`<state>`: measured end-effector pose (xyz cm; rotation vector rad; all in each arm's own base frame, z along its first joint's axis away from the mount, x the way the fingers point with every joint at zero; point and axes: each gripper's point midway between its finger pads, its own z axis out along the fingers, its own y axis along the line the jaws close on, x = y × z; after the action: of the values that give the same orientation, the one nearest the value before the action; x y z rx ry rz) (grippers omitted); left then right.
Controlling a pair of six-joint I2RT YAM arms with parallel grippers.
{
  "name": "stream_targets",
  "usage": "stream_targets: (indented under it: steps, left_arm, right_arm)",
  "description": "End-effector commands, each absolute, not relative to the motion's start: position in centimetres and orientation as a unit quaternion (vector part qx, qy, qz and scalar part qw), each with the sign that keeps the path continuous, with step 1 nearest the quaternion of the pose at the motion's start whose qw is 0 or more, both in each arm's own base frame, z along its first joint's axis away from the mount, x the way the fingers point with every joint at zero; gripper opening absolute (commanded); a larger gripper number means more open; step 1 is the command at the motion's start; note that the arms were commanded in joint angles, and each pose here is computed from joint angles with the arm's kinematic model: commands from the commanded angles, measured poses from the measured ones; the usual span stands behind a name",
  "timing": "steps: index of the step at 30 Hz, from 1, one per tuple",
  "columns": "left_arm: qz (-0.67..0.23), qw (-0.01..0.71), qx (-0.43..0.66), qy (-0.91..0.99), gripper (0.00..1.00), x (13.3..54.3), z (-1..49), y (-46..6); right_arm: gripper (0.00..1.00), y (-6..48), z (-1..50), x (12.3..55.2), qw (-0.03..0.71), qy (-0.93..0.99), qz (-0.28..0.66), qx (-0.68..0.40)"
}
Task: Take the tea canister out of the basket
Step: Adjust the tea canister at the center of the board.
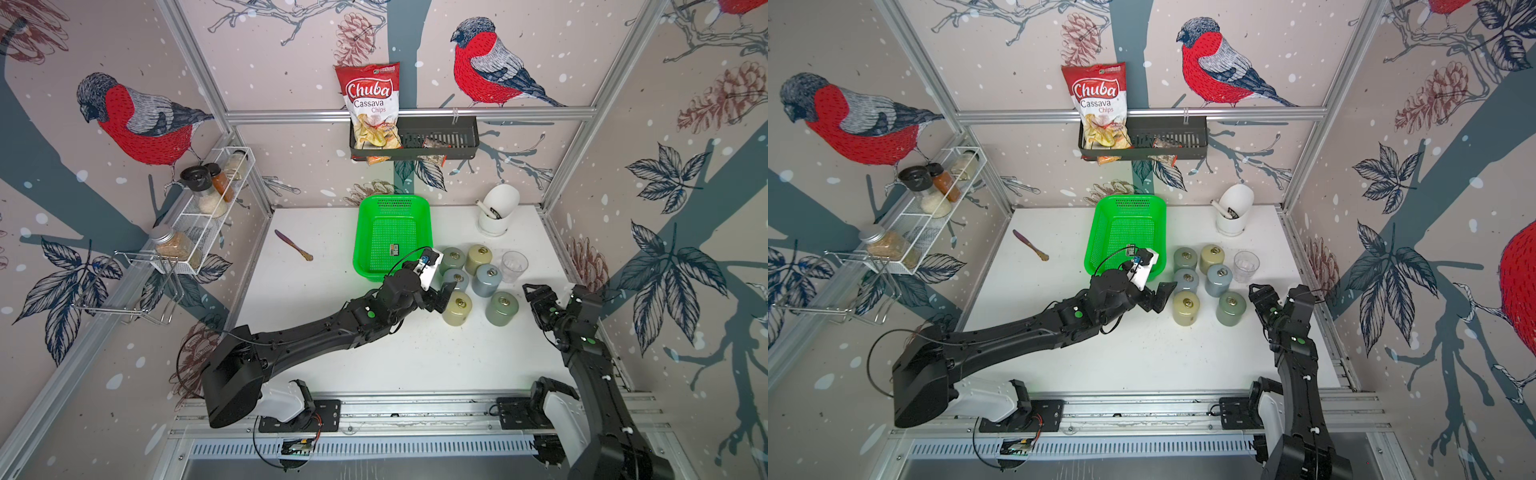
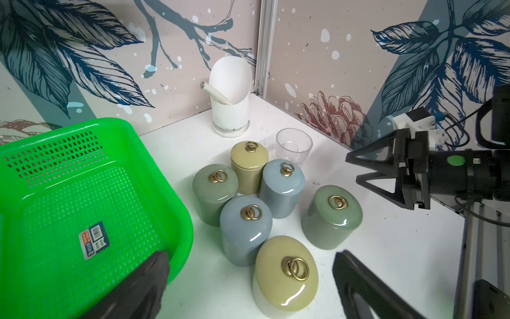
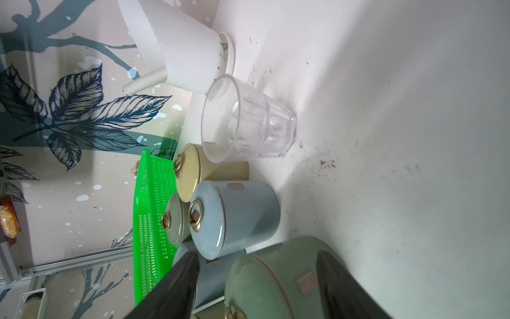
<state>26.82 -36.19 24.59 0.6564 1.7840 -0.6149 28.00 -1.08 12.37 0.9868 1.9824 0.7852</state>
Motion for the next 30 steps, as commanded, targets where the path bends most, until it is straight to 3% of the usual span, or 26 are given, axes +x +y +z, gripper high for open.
stream_targets:
  steps: [1, 3, 5, 20, 30]
  left_arm:
    - [-0.272, 0.557, 0.255, 0.742, 0.97, 27.3, 25.6, -36.1]
    - [-0.27, 0.552, 0.258, 0.746, 0.97, 27.3, 25.2, -36.3]
    - [-0.268, 0.549, 0.26, 0.748, 0.97, 27.4, 25.0, -36.4]
    - [-0.258, 0.547, 0.257, 0.754, 0.97, 27.7, 24.5, -36.4]
    - [-0.254, 0.545, 0.257, 0.757, 0.97, 27.9, 24.4, -36.5]
  right_arm:
    - [0.37, -0.8, 13.0, 28.4, 0.395, 0.767, 0.332, 0.38]
    - [0.15, -0.9, 12.2, 28.1, 0.389, 0.768, 0.333, 0.385]
    - [0.08, -1.0, 11.5, 27.9, 0.386, 0.77, 0.327, 0.388]
    - [0.0, -0.8, 9.2, 27.5, 0.373, 0.78, 0.329, 0.38]
    - [0.0, 1.0, 8.4, 27.3, 0.358, 0.791, 0.343, 0.359]
